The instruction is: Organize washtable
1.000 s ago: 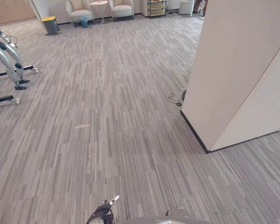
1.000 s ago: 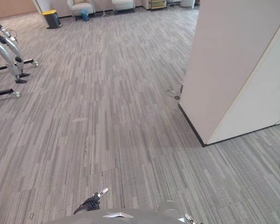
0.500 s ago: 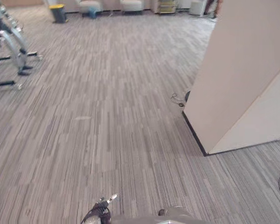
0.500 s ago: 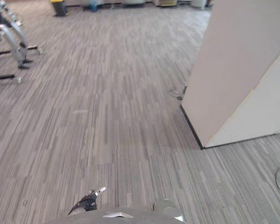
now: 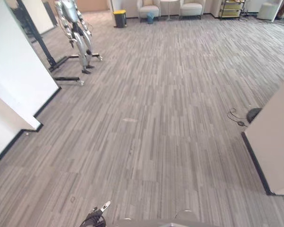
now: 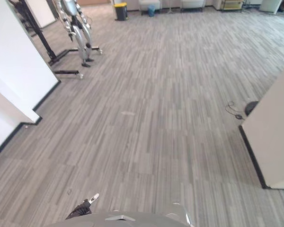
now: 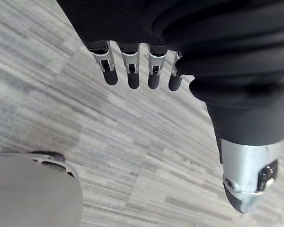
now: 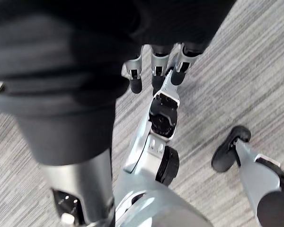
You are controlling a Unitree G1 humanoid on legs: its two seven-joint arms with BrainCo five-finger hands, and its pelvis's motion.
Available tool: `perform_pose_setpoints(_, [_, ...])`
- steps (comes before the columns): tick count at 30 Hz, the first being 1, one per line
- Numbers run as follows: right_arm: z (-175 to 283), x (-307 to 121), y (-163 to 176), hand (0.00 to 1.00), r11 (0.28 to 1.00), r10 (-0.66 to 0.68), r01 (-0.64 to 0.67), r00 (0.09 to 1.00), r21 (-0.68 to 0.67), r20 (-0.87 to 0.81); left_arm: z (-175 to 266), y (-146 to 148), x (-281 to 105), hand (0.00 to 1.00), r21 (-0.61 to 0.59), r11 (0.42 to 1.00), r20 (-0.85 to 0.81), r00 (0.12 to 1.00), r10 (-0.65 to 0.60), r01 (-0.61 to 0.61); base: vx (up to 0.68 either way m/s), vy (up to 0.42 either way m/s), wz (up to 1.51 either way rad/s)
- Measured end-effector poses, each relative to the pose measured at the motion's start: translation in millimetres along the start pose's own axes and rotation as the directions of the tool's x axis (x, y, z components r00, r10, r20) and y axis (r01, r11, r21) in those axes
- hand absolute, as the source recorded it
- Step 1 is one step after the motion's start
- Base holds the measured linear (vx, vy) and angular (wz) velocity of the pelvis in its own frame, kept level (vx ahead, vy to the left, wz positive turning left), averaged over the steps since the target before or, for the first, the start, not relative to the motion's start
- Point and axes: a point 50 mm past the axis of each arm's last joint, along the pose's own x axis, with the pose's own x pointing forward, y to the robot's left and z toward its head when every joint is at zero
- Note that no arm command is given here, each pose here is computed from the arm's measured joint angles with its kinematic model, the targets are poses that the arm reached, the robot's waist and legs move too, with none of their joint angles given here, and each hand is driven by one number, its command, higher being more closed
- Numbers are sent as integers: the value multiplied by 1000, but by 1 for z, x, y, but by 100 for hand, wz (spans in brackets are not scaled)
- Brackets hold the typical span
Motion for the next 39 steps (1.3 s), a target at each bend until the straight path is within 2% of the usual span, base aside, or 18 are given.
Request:
perform_pose_setpoints(4, [-7,-1,9,0,1000,21,-21,1000,2,-12,32,-35,5,0,-37,996,86,993,-80,83,358,-109,23])
perform_pose_setpoints(5, [-5,0,10,0,1000,21,-21,1000,6,-5,35,-42,5,0,-41,994,91,991,-96,100,140,-221,58])
perform_pose_setpoints(6, [1,0,12,0,999,22,-23,1000,28,18,37,-62,3,0,-50,987,100,984,-148,154,218,-194,65])
perform_pose_setpoints(8, [6,1,15,0,997,19,-21,999,69,34,28,-76,-1,0,-41,979,75,978,-194,198,612,-222,82])
perform_pose_setpoints(10, [16,2,23,0,998,51,-54,996,36,70,27,-75,-1,0,-45,980,72,979,-193,196,495,-156,62])
perform_pose_setpoints(13, [34,3,30,0,996,89,-87,988,-18,128,32,-63,-1,0,-129,980,121,983,-136,152,148,-124,1])
perform_pose_setpoints(17, [62,3,67,0,977,192,-170,964,-125,187,37,-40,-1,0,-143,986,178,982,-65,91,-17,-94,-88])
perform_pose_setpoints(20, [75,1,85,0,978,210,-201,948,-59,238,21,-20,-2,0,-177,984,129,992,2,22,-51,-9,-125])
perform_pose_setpoints(23, [79,0,82,0,977,209,-191,942,-91,263,19,-17,-2,0,-204,979,130,991,25,2,588,128,-109])
perform_pose_setpoints(25, [70,2,68,0,983,178,-160,954,-91,242,17,-19,-2,0,-205,979,122,992,25,1,591,226,-80])
perform_pose_setpoints(28, [30,3,38,0,995,95,-88,988,-54,122,10,-4,-1,0,-188,982,83,995,53,-37,731,276,-67])
perform_pose_setpoints(30, [7,2,28,0,998,58,-58,998,-13,30,16,-1,1,0,-106,994,84,996,37,-28,533,202,16])
perform_pose_setpoints(35, [16,3,39,0,991,115,-110,992,-72,60,15,-14,2,0,-4,1000,57,998,-15,16,341,86,-28])
perform_pose_setpoints(39, [20,3,36,0,991,112,-106,991,-88,69,28,-23,5,0,-1,1000,86,996,-30,31,202,-76,-21])
